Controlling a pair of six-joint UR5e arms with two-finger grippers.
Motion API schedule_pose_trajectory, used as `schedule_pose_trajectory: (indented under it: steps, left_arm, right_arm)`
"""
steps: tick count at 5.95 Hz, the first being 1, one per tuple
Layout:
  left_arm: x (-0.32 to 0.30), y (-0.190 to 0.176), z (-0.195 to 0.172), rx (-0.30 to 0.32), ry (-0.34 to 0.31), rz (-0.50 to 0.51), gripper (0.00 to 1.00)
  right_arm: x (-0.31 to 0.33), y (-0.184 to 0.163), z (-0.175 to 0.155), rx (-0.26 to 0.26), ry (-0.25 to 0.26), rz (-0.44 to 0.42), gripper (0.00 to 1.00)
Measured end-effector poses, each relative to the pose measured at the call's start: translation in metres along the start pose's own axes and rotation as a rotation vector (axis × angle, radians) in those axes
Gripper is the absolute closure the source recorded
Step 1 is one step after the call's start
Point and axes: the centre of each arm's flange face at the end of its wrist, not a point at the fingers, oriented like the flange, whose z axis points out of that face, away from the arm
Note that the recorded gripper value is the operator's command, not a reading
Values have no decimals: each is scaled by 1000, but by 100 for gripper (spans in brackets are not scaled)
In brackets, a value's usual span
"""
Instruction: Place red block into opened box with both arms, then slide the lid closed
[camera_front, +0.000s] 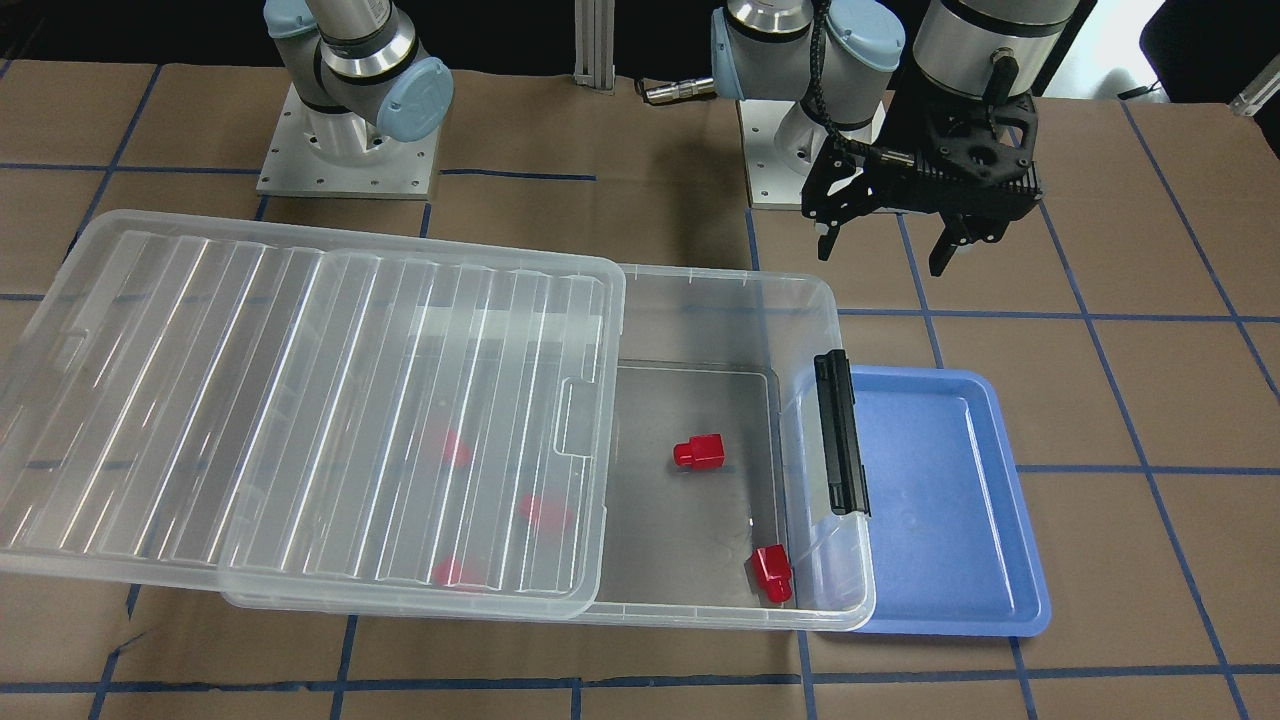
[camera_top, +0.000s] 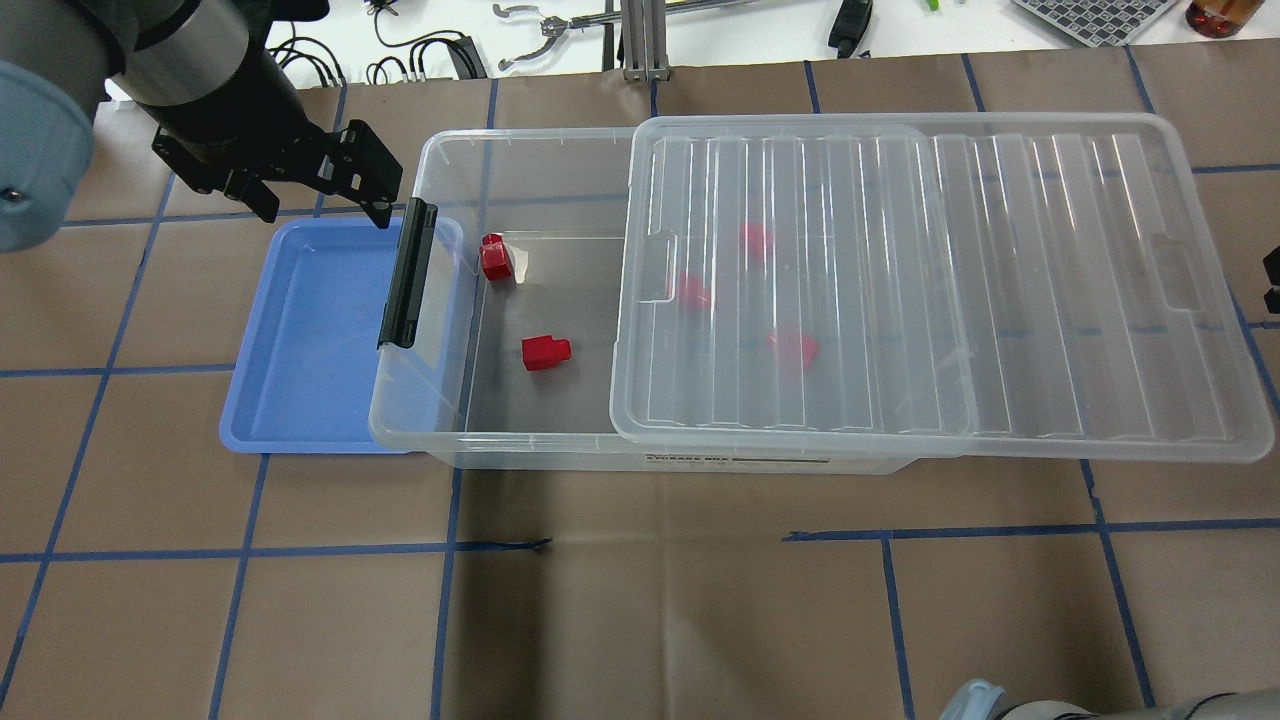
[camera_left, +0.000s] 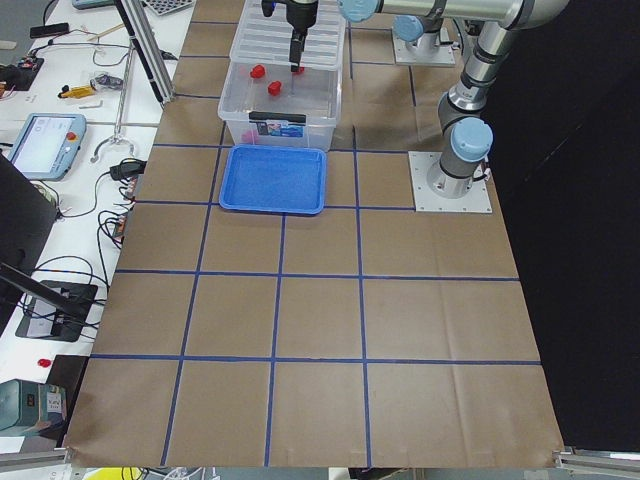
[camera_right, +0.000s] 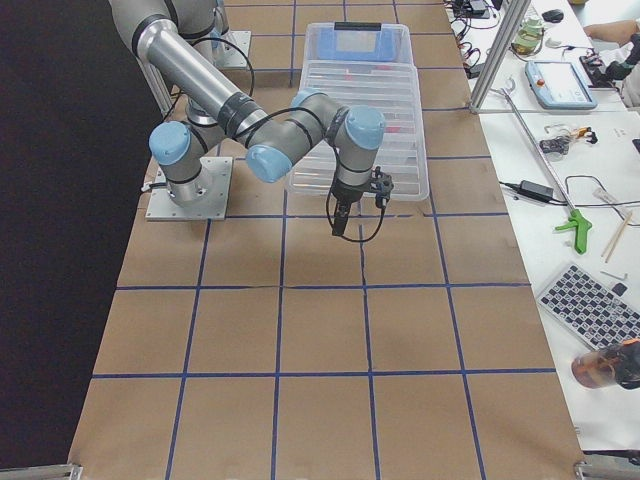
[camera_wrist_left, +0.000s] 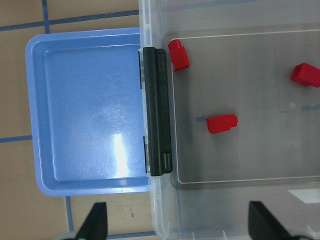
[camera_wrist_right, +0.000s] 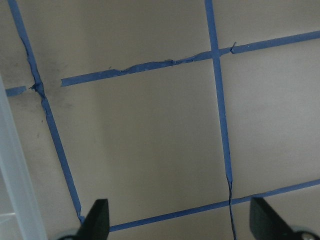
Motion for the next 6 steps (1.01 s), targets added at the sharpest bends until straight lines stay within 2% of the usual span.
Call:
schedule_pose_trajectory:
  steps: [2, 6]
  left_arm:
    - [-1, 3, -1, 2, -11, -17, 2]
    - [-2, 2, 0, 0, -12, -21, 2]
  right_arm:
    - [-9, 16, 5, -6, -4, 3, 0]
    - [-17, 19, 3, -1, -21, -7, 0]
